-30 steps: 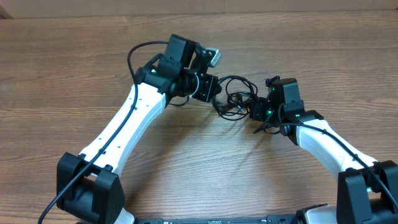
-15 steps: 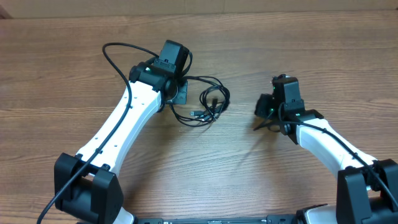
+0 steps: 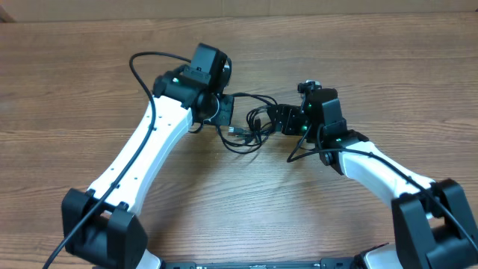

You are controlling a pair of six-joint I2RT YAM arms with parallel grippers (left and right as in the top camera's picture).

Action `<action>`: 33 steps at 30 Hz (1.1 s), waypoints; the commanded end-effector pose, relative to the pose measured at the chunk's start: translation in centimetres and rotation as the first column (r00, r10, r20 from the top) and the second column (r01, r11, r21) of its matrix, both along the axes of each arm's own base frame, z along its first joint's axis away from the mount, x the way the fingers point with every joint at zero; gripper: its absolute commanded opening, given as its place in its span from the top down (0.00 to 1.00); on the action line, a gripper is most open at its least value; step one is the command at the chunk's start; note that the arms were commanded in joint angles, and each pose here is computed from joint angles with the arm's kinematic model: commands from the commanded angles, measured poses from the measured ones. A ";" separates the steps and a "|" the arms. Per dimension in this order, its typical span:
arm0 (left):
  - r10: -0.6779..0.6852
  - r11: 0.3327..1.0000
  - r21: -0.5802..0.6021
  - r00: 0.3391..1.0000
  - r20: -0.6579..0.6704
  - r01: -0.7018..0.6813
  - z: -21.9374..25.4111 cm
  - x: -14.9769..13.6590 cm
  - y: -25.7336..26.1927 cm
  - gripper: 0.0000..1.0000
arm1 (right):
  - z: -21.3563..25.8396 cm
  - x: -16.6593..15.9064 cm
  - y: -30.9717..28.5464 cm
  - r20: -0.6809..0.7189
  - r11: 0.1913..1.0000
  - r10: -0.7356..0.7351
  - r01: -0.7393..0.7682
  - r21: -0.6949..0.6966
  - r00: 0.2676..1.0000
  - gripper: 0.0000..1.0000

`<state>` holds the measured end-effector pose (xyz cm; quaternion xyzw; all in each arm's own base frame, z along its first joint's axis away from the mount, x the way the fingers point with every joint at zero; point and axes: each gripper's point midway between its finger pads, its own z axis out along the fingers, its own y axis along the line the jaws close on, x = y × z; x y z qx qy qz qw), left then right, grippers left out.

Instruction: Untangle cables

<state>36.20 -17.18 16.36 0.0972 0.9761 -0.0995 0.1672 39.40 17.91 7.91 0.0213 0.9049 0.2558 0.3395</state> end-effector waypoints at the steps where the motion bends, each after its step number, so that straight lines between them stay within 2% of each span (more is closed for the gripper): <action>1: -0.072 0.989 -0.119 0.991 0.112 0.085 6.4 -0.4 -1.7 0.96 | -0.9 0.8 0.2 0.010 1.000 -0.007 0.007 -0.010 1.000 0.26; 6: -0.072 0.990 -0.111 0.994 0.087 0.082 6.6 -1.1 -1.5 0.96 | -1.8 1.7 0.6 0.032 1.000 -0.003 0.003 0.002 0.999 0.26; 9: -0.071 0.991 -0.107 0.994 0.085 0.080 6.5 -1.0 -1.4 0.96 | -2.2 0.3 2.7 -0.011 0.990 0.110 -0.109 0.087 0.994 0.37; 12: -0.084 0.989 -0.117 0.993 0.088 0.094 6.6 -1.0 -1.7 0.96 | -1.7 -0.9 4.3 -0.024 0.966 0.207 -0.200 0.162 0.978 0.32; 14: -0.125 0.983 -0.124 0.985 0.116 0.139 6.9 -0.8 -2.1 0.96 | -1.4 -2.3 5.4 -0.009 0.932 0.320 -0.313 0.180 0.947 0.29; 16: -0.136 0.977 -0.145 0.980 0.146 0.158 7.4 -0.3 -2.6 0.96 | -1.5 -3.6 6.0 -0.020 0.905 0.386 -0.374 0.205 0.922 0.16; 18: -0.203 0.949 -0.209 0.965 0.166 0.236 8.2 -0.7 -4.1 0.96 | -1.3 -3.8 6.3 -0.018 0.893 0.404 -0.390 0.223 0.915 0.18; 19: -0.256 0.915 -0.269 0.948 0.186 0.300 9.1 -1.2 -5.4 0.96 | -1.0 -4.0 6.6 -0.009 0.883 0.419 -0.405 0.238 0.908 0.24; 20: -0.293 0.874 -0.335 0.932 0.212 0.351 10.5 -1.6 -6.6 0.96 | -0.9 -3.8 6.5 0.000 0.885 0.414 -0.403 0.232 0.910 0.26; 23: -0.306 0.841 -0.384 0.921 0.243 0.381 12.6 -1.8 -7.2 0.96 | -1.7 -2.0 5.0 0.004 0.940 0.314 -0.312 0.138 0.949 0.25; 25: -0.295 0.846 -0.392 0.930 0.221 0.362 12.9 -2.1 -6.8 0.96 | -2.5 -0.2 2.9 0.017 0.980 0.194 -0.195 0.030 0.981 0.25; 27: -0.257 0.864 -0.410 0.956 0.141 0.292 12.3 -2.8 -6.0 0.96 | -3.0 1.7 0.1 0.055 0.994 0.047 -0.041 -0.098 0.997 0.19; 30: -0.207 0.905 -0.372 0.978 0.036 0.205 10.7 -3.6 -4.0 0.96 | -2.6 2.7 -1.1 0.096 0.990 -0.014 0.027 -0.141 0.995 0.15; 31: -0.166 0.934 -0.318 0.986 0.011 0.161 10.0 -3.5 -2.7 0.96 | -2.2 3.0 -0.9 0.115 0.991 -0.011 0.026 -0.129 0.993 0.20; 33: -0.121 0.956 -0.271 0.993 -0.006 0.115 9.4 -3.2 -1.6 0.96 | -1.4 3.0 0.2 0.136 0.996 0.029 -0.017 -0.086 0.990 0.43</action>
